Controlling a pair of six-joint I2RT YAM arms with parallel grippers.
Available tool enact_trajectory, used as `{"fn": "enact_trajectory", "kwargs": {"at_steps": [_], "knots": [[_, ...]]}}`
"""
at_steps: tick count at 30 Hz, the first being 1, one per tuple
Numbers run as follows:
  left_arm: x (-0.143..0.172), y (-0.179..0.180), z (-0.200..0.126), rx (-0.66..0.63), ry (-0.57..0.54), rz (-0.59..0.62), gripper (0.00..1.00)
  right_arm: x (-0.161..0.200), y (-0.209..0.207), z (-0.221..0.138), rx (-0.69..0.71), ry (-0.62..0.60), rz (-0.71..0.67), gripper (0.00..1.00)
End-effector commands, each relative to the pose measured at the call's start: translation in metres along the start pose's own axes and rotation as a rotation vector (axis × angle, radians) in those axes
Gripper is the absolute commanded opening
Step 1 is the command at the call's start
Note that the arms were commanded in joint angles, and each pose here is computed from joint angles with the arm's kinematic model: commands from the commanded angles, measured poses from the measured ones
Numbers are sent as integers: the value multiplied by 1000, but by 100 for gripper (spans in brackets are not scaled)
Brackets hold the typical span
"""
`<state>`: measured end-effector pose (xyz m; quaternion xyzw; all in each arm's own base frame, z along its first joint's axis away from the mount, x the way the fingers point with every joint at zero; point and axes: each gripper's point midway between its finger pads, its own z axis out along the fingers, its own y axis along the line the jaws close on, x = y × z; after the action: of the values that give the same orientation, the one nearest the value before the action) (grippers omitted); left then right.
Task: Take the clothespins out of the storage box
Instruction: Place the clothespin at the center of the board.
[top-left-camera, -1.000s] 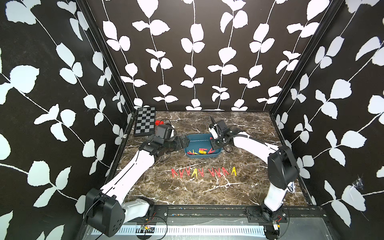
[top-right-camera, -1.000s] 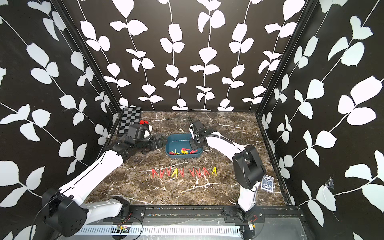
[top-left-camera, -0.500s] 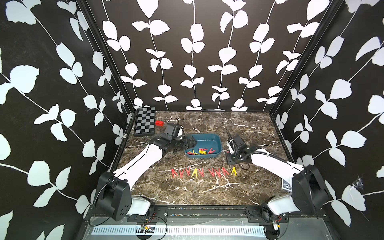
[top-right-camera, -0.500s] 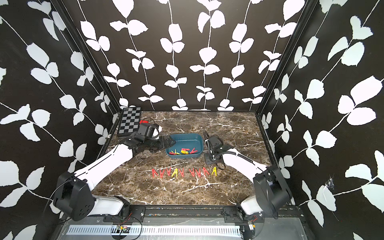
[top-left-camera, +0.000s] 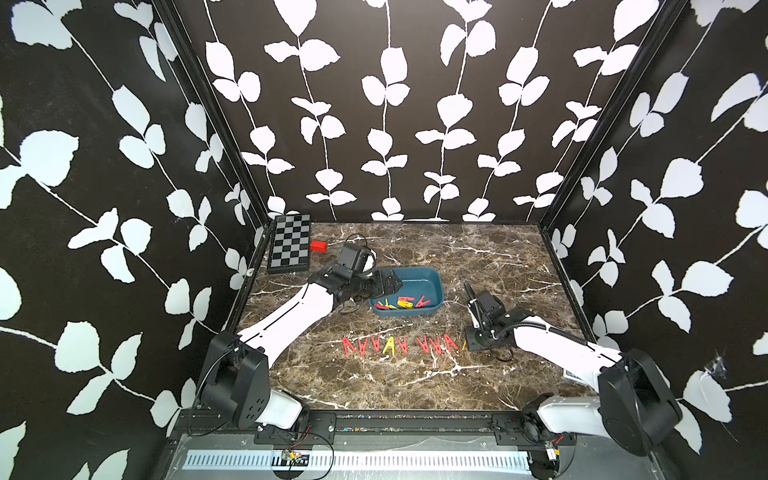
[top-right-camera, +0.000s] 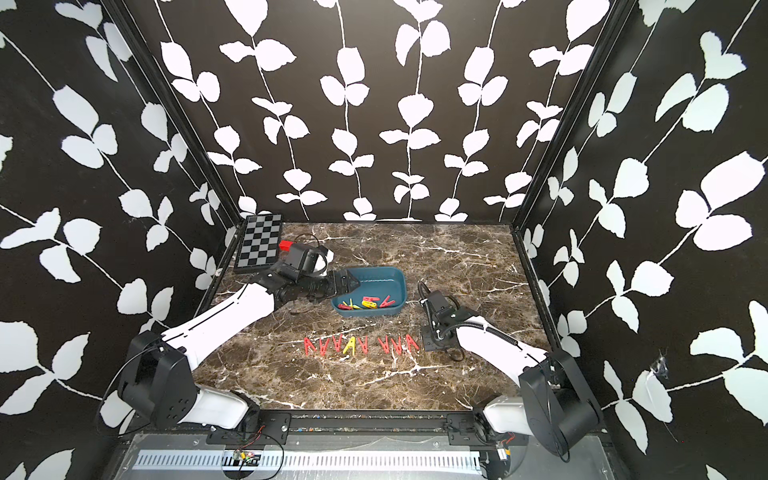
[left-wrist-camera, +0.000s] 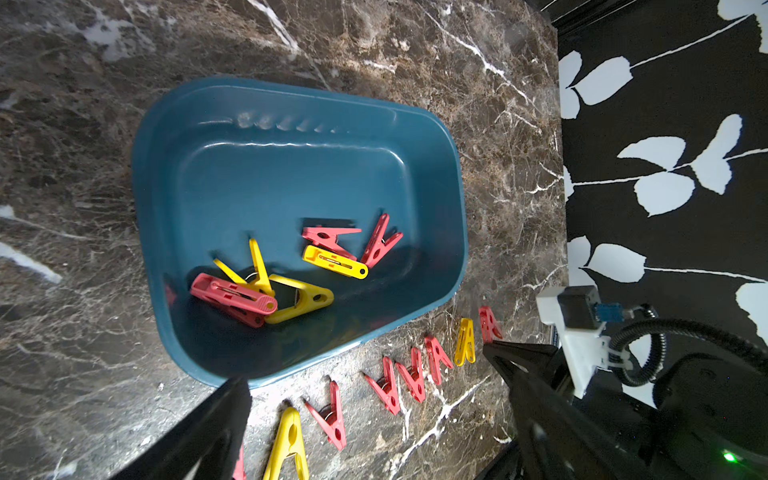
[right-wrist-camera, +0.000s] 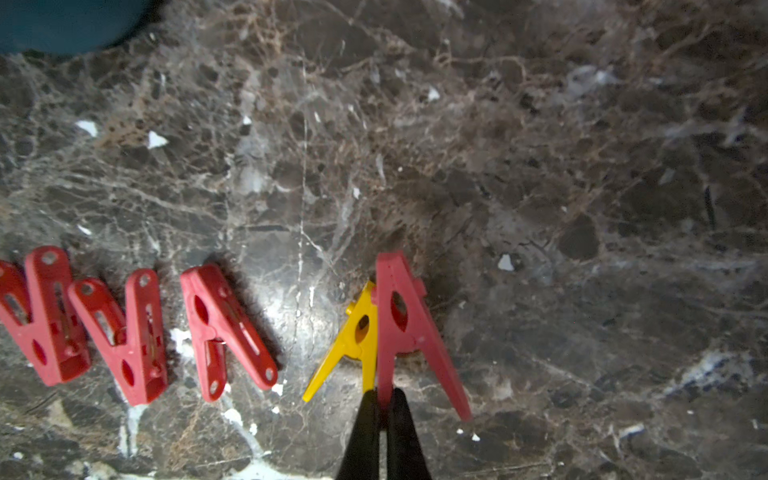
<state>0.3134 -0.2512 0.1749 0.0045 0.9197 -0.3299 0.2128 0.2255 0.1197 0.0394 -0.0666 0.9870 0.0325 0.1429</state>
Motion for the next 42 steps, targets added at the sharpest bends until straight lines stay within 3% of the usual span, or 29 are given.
{"fn": "enact_trajectory", "kwargs": {"at_steps": [1,11,13,19,24,32,38,41,42], "knots": [[-8,-11,-4,26,-19,17,99,11,-9,-1,27,16,40,0],[-5,-9,-4,20,-14,15,99,24,-14,9,46,70,59,0],[-6,-9,-4,17,-15,17,99,25,-15,11,55,84,60,9],[-5,-7,-6,5,-17,18,99,22,-14,11,59,88,58,20],[-6,2,-7,-48,-21,15,99,9,-15,-1,69,52,37,35],[-11,11,-8,-120,-31,45,99,-42,2,-35,18,-90,-12,63],[-17,27,-13,-228,-43,66,99,-85,25,-51,-54,-183,-43,78],[-19,32,-14,-264,-39,77,99,-104,35,-54,-72,-199,-63,99],[-19,33,-13,-272,-36,79,99,-110,39,-53,-79,-201,-69,99]]}}
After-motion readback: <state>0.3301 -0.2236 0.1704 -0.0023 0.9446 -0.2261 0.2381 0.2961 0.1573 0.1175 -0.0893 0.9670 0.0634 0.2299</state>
